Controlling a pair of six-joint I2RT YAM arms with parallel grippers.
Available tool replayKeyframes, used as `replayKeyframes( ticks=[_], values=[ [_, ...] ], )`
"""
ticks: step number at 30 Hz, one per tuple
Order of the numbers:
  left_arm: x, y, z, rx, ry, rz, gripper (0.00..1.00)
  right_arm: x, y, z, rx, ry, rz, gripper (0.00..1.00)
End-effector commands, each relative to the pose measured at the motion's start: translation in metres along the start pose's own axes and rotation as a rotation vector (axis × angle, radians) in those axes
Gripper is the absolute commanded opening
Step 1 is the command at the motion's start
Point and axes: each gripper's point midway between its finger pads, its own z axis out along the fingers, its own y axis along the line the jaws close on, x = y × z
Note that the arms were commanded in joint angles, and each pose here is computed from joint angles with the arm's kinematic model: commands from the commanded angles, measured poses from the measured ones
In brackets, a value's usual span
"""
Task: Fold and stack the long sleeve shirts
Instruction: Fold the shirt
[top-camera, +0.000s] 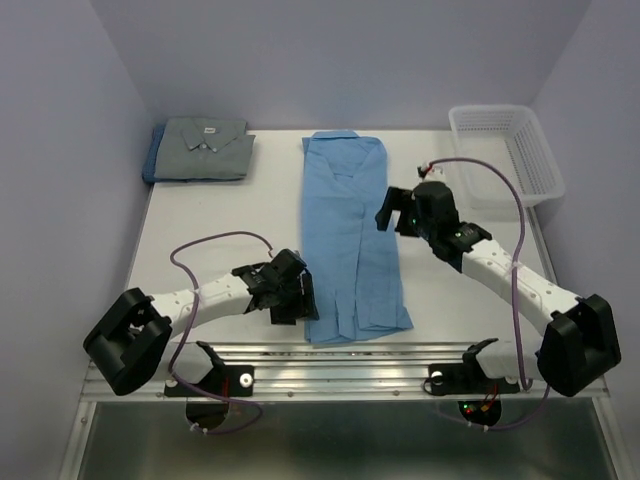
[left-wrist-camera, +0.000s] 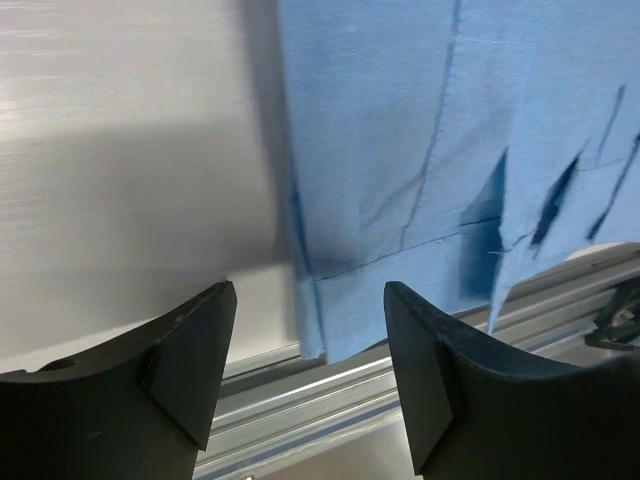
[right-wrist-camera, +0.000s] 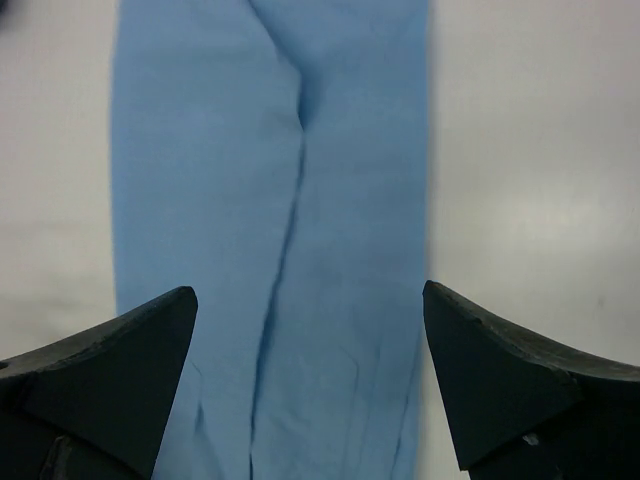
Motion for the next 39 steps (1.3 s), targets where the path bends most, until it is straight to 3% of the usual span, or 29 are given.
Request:
replayKeyframes(
  ticks=[1, 2, 5, 8, 11, 13, 16, 22, 33, 37, 38, 39],
  values=[
    [0.018, -0.003, 0.012, 0.033, 0.046, 0.008, 0.73, 0.092, -0.029, -0.041, 0.050, 0.284, 0.135, 1.00],
    [0.025, 0.000, 0.016, 0.022, 0.058, -0.008, 0.73, 0.128, -0.040, -0.055, 0.058, 0.388, 0.143, 1.00],
    [0.036, -0.005, 0.023, 0.032, 0.086, 0.009, 0.71, 0.168, -0.057, -0.086, 0.069, 0.515, 0.137, 1.00],
    [0.045, -0.003, 0.032, 0.003, 0.115, 0.017, 0.62, 0.187, -0.068, -0.104, 0.080, 0.573, 0.117, 1.00],
    [0.055, 0.000, 0.036, -0.018, 0.147, 0.020, 0.51, 0.196, -0.042, -0.112, -0.068, 0.629, 0.175, 1.00],
    [0.061, 0.005, 0.036, -0.027, 0.159, 0.003, 0.47, 0.207, -0.055, -0.116, 0.012, 0.656, 0.206, 1.00],
    [0.070, 0.015, 0.034, -0.038, 0.177, -0.023, 0.47, 0.217, -0.086, -0.124, 0.214, 0.689, 0.206, 1.00],
    [0.080, 0.024, 0.026, -0.025, 0.191, -0.068, 0.52, 0.196, -0.111, -0.125, 0.383, 0.585, 0.197, 1.00],
    [0.080, 0.000, 0.030, 0.009, 0.188, -0.049, 0.54, 0.246, -0.110, -0.117, 0.370, 0.723, 0.262, 1.00],
    [0.076, -0.011, 0.038, 0.017, 0.170, -0.057, 0.48, 0.253, -0.101, -0.123, 0.294, 0.728, 0.306, 0.81],
    [0.070, -0.019, 0.041, 0.024, 0.157, -0.061, 0.44, 0.251, -0.098, -0.122, 0.271, 0.716, 0.312, 0.63],
    [0.067, -0.026, 0.042, 0.039, 0.152, -0.055, 0.37, 0.252, -0.098, -0.123, 0.268, 0.714, 0.318, 0.53]
  ],
)
